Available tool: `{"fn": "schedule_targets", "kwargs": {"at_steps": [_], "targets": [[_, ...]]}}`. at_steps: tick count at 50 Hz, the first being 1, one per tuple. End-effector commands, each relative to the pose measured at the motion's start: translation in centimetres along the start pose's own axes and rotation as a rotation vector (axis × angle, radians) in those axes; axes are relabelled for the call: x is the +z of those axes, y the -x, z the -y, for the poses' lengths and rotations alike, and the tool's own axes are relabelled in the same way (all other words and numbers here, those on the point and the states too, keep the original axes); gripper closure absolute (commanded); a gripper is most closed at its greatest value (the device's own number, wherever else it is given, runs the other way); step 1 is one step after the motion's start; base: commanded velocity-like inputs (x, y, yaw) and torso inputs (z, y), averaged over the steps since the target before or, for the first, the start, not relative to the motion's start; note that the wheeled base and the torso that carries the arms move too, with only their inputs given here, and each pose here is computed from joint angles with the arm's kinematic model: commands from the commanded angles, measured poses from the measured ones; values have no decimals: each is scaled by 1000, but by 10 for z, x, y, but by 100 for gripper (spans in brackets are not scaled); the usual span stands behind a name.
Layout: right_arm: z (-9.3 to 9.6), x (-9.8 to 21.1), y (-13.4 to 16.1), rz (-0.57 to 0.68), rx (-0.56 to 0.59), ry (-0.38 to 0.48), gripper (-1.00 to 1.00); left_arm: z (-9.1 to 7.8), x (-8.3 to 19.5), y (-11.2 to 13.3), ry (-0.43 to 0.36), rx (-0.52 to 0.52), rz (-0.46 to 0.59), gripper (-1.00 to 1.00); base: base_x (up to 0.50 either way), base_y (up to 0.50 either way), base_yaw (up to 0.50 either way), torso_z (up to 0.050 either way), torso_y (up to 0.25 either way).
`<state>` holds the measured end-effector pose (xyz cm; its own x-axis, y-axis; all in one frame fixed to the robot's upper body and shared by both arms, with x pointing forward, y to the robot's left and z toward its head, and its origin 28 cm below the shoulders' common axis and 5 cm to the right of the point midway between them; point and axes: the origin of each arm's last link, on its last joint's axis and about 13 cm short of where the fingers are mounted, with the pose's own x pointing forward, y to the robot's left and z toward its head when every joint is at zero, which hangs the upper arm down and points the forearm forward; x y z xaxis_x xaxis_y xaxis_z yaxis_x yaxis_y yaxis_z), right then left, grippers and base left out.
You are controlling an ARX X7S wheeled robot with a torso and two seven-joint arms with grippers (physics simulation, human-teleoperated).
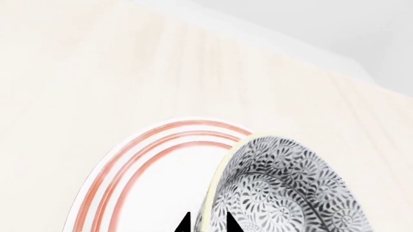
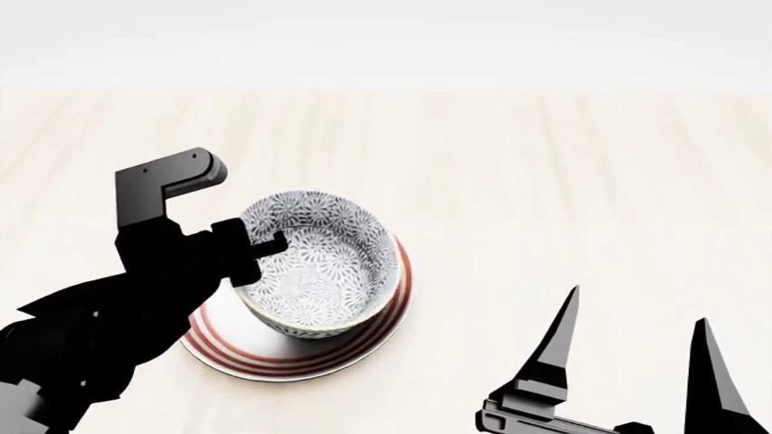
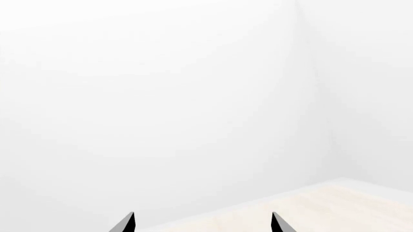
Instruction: Put the bowl on the plate.
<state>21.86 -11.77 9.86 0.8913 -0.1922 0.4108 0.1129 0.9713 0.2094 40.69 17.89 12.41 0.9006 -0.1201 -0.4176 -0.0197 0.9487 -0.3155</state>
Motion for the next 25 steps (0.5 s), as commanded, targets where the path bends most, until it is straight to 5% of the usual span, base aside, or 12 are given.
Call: {"fn": "schedule_targets", "kwargs": {"at_steps": [1,15,25], "targets": [[0,1,0,7,3,5,-100,1,4,-1,-29,5,43,-100,0,0,0,0,0],[-1,1,3,1,16,2,-100,2,25,-2,-149,2,220,-100,0,0,0,0,0],[-3,0,5,-6,24,-1,-100,-4,60,2,-262,35,437,-100,0,0,0,0,0]]}}
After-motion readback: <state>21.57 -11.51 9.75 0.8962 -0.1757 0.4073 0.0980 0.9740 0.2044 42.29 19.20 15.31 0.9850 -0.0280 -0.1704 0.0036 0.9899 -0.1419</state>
